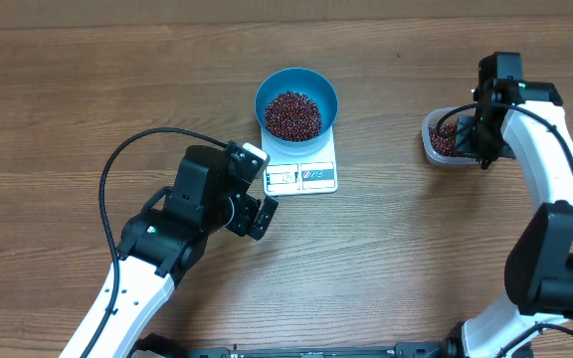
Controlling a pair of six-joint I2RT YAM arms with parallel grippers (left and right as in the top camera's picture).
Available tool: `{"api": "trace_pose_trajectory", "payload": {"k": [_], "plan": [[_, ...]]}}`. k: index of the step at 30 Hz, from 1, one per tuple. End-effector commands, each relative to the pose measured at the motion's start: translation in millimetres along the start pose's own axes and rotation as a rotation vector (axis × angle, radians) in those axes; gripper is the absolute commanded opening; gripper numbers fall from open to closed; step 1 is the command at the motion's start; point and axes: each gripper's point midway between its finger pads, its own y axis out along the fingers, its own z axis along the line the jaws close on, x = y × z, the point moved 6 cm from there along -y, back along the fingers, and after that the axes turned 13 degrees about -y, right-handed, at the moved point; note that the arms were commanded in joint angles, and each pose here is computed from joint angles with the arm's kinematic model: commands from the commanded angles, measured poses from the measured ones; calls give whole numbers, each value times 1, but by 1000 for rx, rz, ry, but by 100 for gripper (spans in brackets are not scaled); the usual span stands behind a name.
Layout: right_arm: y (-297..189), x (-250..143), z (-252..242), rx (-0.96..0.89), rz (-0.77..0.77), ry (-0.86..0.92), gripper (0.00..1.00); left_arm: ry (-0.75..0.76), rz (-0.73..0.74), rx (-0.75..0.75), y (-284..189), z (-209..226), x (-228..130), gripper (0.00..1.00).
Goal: Scoop item into bowl and weigh 150g on scale
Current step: 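Move the empty scoop back into the bean tub with the right gripper, then drag the scoop through the beans and lift it full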
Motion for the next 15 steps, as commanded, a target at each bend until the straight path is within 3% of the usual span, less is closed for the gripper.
{"api": "trace_pose_trajectory", "payload": {"k": [1,15], "plan": [[7,-1,-3,-43,22,6,4,-10,8,10,2,2,-2,99],[15,7,4,8,-3,-17,4,-10,8,11,2,2,-2,100]]}}
